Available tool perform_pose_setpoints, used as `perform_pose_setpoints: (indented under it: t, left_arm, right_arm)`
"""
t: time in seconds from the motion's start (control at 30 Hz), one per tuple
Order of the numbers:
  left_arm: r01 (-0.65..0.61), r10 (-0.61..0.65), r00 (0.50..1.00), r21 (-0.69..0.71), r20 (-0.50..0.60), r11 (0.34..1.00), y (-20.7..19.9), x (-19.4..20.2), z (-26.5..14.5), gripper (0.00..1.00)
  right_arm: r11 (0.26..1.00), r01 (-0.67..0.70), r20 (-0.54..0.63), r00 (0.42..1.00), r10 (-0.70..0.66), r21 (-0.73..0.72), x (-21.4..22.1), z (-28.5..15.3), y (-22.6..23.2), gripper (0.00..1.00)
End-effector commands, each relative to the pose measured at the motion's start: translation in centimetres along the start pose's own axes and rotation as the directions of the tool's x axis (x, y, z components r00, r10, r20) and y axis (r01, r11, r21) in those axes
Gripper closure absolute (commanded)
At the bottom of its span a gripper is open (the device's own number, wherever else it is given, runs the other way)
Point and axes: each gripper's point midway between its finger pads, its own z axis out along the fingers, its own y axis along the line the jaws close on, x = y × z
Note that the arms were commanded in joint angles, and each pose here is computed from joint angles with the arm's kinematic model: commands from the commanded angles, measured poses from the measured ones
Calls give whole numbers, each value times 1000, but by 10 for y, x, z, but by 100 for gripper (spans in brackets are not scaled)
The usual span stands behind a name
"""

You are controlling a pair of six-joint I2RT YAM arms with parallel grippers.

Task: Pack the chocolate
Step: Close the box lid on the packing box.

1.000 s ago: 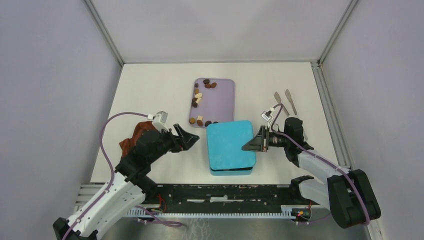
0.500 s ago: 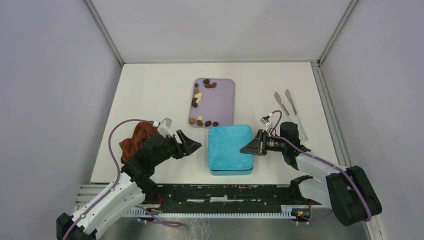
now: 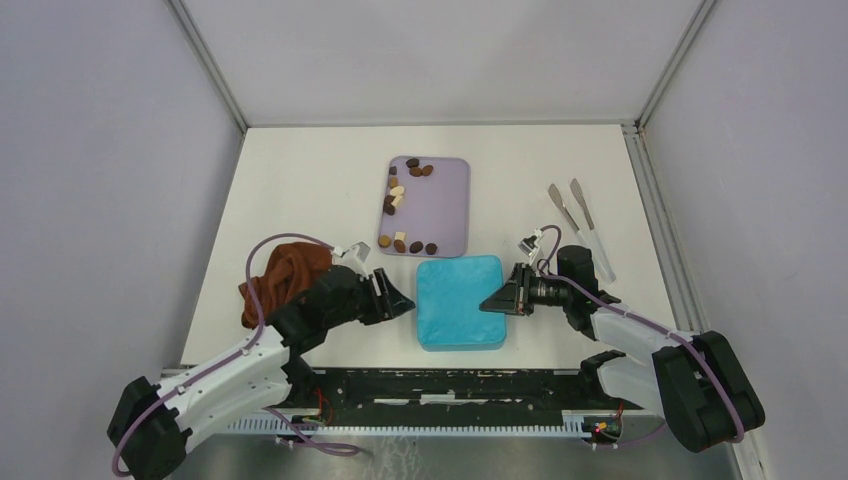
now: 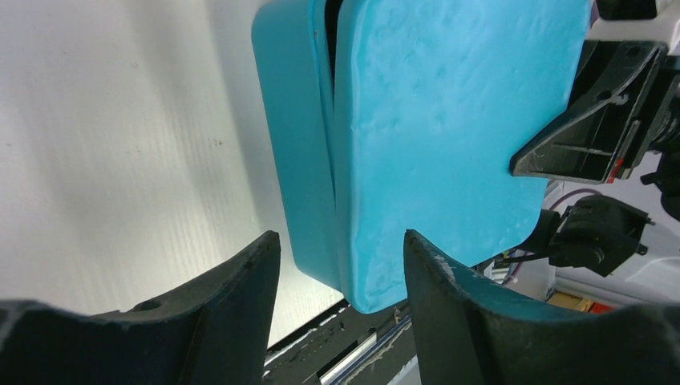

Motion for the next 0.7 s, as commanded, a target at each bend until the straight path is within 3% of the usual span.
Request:
perform_pose_setpoints:
  t: [0.0, 0.33, 0.53, 0.67]
  left_arm:
    - [-20, 18, 999, 58, 32, 998, -32, -11, 6, 38]
    - [-118, 116, 992, -39, -44, 992, -36, 7, 30, 51]
    - [-191, 185, 981, -120, -59, 974, -37, 10, 35, 53]
    - [-211, 203, 977, -145, -65, 967, -36, 9, 37, 53]
  right_arm:
    - [999, 42, 32, 999, -42, 5, -9, 1, 3, 84]
    - [990, 137, 27, 990, -138, 41, -14, 0, 0, 62]
    - [967, 238, 6, 971, -239, 92, -21, -3, -2, 44]
    - [938, 312, 4, 949, -316, 151, -31, -8, -3, 40]
